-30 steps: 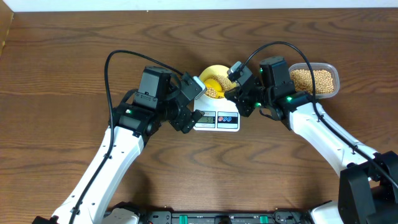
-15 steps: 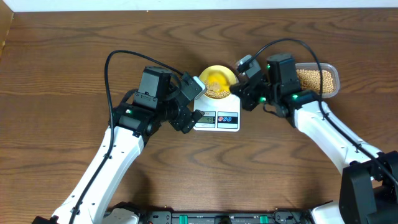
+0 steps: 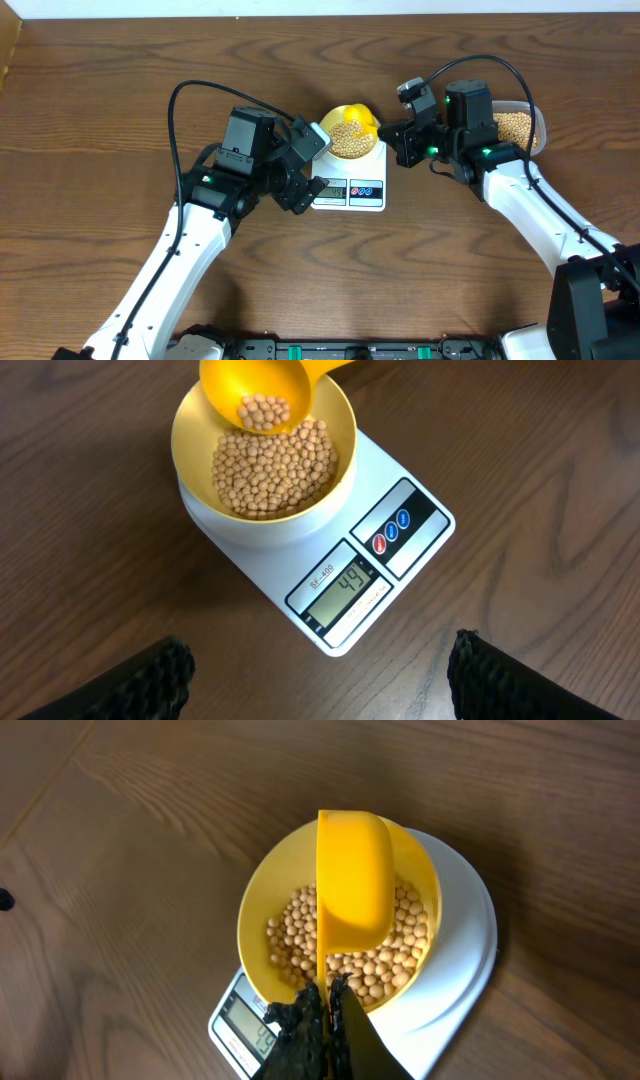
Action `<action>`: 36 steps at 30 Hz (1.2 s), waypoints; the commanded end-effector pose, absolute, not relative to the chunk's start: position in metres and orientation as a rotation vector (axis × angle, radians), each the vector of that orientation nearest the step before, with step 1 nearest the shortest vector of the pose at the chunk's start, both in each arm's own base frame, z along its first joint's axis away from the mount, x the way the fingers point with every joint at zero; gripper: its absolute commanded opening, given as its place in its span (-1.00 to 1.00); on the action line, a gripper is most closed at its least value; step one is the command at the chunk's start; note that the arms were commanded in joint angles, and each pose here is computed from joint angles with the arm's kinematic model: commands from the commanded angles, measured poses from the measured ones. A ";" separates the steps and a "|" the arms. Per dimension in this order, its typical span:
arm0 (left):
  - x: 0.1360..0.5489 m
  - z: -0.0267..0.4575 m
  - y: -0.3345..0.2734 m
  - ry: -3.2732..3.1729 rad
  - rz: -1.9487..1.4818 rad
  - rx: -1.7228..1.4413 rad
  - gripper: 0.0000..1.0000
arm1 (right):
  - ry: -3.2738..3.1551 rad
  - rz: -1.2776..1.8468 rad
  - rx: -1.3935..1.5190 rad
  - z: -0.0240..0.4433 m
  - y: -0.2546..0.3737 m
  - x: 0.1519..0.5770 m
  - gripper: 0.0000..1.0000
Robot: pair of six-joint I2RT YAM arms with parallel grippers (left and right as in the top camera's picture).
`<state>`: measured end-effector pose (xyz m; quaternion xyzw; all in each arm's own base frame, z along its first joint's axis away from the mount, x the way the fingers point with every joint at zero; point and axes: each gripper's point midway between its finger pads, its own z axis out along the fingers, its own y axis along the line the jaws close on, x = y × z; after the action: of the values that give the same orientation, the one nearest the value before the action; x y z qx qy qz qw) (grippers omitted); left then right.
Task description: Scoop item into bowl and weigh 50g on scale
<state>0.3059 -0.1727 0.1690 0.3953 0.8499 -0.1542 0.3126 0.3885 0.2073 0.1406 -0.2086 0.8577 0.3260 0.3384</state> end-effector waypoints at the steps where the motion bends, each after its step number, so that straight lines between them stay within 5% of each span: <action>1: 0.305 0.169 -0.170 2.235 -0.397 1.052 0.68 | 2.220 0.882 -0.530 0.147 0.210 0.393 -0.98; 36: 0.305 0.169 -0.170 2.235 -0.397 1.052 0.68 | 2.087 0.757 -0.833 0.147 0.231 0.384 -0.98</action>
<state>0.3058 -0.1727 0.1690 0.3955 0.8498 -0.1541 0.3124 0.3774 0.2309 0.1466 -0.2981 0.8226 0.3233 0.3605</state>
